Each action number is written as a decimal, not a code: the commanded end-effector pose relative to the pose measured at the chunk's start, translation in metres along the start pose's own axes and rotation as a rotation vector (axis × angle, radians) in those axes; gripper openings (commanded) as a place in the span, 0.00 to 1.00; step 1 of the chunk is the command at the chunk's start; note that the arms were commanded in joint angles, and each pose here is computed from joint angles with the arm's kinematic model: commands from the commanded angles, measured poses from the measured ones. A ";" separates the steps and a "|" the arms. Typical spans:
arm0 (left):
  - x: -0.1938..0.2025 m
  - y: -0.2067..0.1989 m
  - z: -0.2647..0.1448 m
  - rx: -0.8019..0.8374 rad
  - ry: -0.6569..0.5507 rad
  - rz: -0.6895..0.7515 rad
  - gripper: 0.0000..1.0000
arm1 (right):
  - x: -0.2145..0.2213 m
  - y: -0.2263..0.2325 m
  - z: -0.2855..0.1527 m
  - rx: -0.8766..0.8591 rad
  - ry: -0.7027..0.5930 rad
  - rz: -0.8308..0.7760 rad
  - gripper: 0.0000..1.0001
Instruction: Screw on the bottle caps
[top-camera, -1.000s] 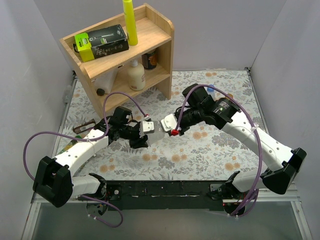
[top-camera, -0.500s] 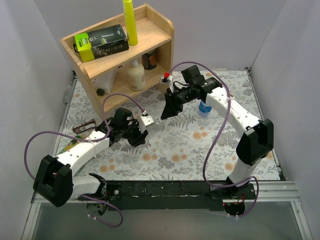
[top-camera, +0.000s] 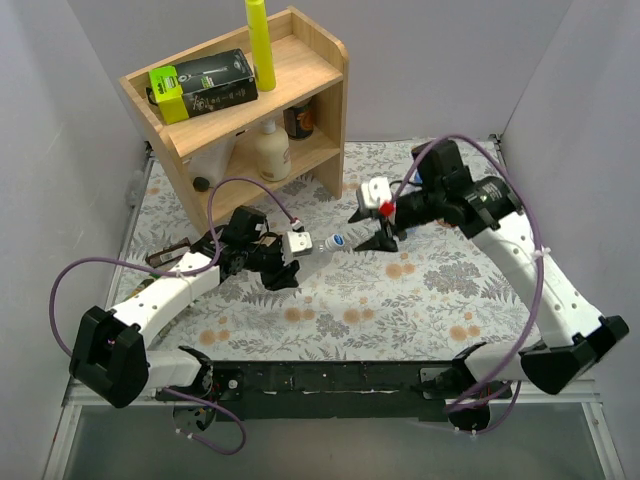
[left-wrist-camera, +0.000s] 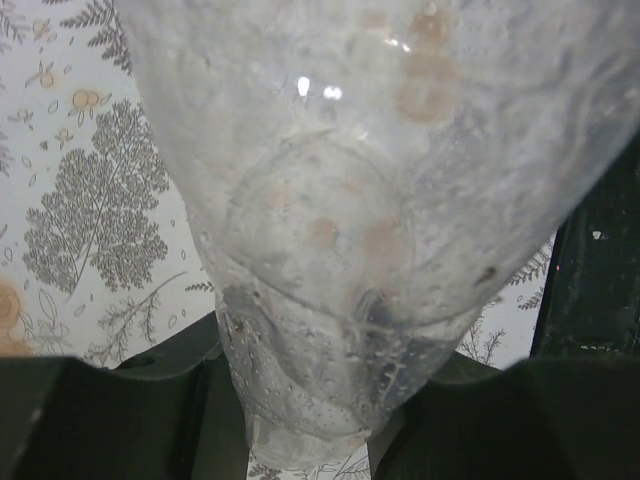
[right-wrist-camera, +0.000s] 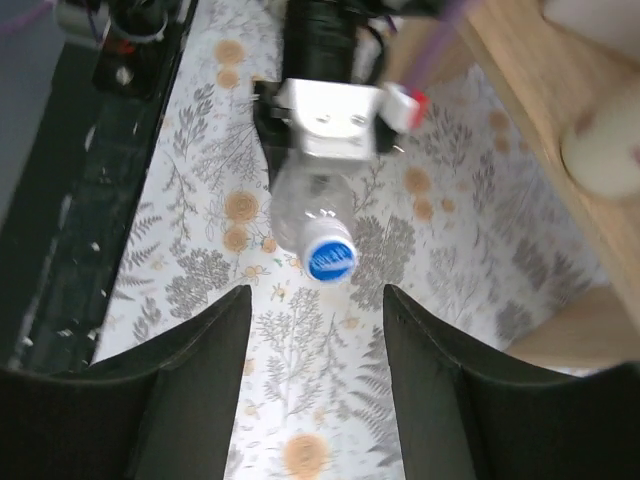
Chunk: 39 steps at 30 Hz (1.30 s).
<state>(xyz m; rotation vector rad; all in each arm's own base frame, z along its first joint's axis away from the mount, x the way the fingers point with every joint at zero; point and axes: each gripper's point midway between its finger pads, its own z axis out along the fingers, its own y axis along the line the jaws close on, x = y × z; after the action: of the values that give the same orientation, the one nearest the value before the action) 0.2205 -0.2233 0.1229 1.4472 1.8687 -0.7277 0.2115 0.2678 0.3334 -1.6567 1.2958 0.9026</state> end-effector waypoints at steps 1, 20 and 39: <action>-0.020 -0.010 -0.006 0.105 -0.035 0.112 0.00 | 0.033 0.021 0.020 -0.070 0.138 -0.395 0.62; -0.033 -0.011 0.000 0.138 -0.028 0.157 0.00 | 0.016 0.028 0.041 -0.128 0.060 -0.571 0.56; -0.076 0.069 -0.009 -0.319 -0.100 0.018 0.00 | 0.047 -0.025 0.072 -0.120 0.096 1.058 0.01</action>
<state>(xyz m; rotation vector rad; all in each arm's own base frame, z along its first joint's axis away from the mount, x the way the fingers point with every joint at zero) 0.2576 -0.2271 0.1346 1.3852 1.9345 -0.5554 0.2540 0.3075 0.2755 -1.6083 1.6829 0.9596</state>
